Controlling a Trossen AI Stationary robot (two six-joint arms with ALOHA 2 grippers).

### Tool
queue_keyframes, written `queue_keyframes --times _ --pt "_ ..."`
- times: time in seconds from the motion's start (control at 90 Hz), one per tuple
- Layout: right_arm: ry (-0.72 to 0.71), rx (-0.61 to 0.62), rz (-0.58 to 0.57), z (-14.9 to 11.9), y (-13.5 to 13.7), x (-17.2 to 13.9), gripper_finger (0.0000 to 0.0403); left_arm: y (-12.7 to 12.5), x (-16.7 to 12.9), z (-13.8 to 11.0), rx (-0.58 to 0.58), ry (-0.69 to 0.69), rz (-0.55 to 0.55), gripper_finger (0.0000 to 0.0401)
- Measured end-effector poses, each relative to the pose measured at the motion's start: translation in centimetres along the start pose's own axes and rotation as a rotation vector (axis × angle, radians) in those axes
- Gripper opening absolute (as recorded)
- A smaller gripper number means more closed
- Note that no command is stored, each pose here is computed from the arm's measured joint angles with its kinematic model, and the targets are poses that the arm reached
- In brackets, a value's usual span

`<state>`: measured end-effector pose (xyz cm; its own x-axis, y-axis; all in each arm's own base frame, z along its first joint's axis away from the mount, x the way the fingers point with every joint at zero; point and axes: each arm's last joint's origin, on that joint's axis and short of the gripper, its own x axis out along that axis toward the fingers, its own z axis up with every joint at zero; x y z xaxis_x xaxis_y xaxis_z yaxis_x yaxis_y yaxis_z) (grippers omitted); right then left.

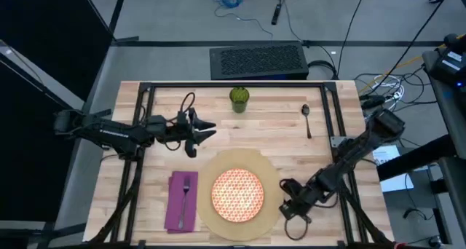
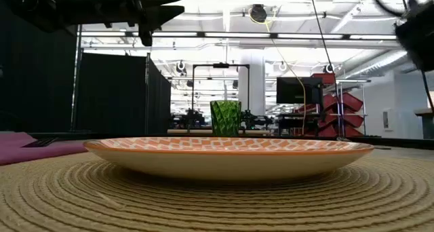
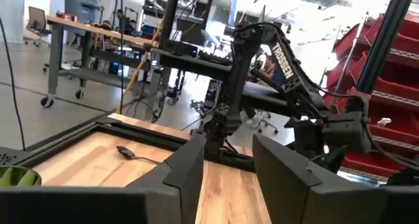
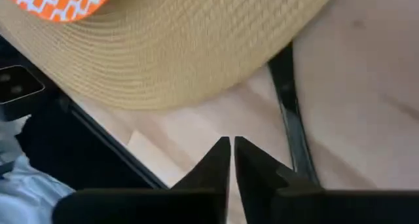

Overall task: Set table place
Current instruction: Move the black knife to the right of the brown placemat

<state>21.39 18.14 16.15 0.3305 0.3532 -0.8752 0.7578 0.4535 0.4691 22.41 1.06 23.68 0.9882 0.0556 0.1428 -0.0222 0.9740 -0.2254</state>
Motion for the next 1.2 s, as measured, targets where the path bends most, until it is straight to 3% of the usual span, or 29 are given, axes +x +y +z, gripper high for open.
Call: queue_keyframes --times 0.289,0.489,0.833,1.2 --pt "0.039 -0.021 -0.017 0.7 0.0 0.4 0.0000 0.0 0.0 0.0 0.000 0.000 -0.001 0.0118" --pt "0.093 -0.026 -0.068 1.1 -0.4 2.3 0.0000 0.0 0.0 0.0 0.001 0.000 -0.001 0.0118" --pt "0.051 0.002 -0.116 3.0 -0.7 2.7 0.0000 0.0 0.0 0.0 0.001 0.001 -0.002 0.0118" --pt "-0.020 0.101 -0.291 4.0 -2.3 2.2 0.0000 0.0 0.0 0.0 0.000 0.002 -0.009 0.0118"
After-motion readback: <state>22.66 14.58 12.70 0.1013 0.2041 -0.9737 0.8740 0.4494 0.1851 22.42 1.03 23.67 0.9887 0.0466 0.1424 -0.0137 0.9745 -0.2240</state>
